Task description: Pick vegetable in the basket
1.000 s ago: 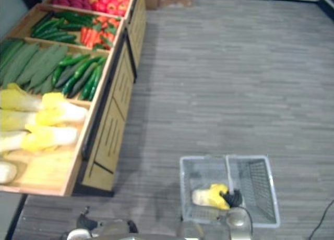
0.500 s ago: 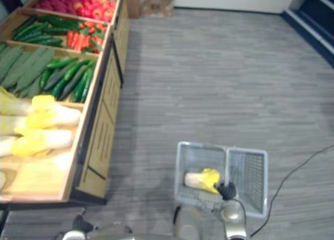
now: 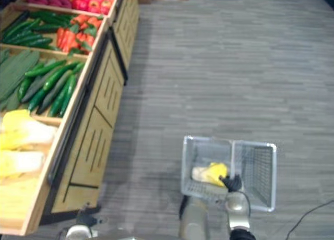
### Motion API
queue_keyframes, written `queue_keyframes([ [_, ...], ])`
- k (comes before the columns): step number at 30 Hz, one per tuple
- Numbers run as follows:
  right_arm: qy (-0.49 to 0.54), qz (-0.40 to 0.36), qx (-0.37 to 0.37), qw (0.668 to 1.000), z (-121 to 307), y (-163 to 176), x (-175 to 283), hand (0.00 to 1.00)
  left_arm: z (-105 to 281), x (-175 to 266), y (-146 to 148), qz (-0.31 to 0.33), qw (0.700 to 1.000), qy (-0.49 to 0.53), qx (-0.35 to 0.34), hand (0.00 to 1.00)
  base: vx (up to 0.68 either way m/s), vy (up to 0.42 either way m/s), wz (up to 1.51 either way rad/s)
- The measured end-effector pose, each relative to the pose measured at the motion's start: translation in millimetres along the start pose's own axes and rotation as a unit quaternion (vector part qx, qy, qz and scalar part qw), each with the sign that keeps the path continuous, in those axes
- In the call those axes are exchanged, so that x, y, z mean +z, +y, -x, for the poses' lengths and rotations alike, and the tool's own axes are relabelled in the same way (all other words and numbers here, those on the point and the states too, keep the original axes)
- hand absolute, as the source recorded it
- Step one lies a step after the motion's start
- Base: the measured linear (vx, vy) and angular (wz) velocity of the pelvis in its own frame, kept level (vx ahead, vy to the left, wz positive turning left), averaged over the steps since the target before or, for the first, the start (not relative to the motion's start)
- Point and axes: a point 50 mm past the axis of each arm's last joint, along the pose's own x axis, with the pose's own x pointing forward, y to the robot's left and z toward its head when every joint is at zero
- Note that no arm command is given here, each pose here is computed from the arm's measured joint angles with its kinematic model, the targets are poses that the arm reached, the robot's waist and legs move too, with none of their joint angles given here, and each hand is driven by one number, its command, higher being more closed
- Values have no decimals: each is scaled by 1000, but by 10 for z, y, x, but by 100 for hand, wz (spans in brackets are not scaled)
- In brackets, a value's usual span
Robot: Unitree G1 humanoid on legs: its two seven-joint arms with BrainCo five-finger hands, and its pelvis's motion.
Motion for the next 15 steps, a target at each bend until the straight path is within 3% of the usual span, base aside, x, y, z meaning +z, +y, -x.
queue_keyframes([
  [8,40,33,3,999,129,-84,-315,100,14,75,11,54,998,-13,19,0,301,-215,35],
  [15,54,36,-16,998,121,-225,-386,100,109,-153,-24,63,998,24,19,0,352,77,-6],
])
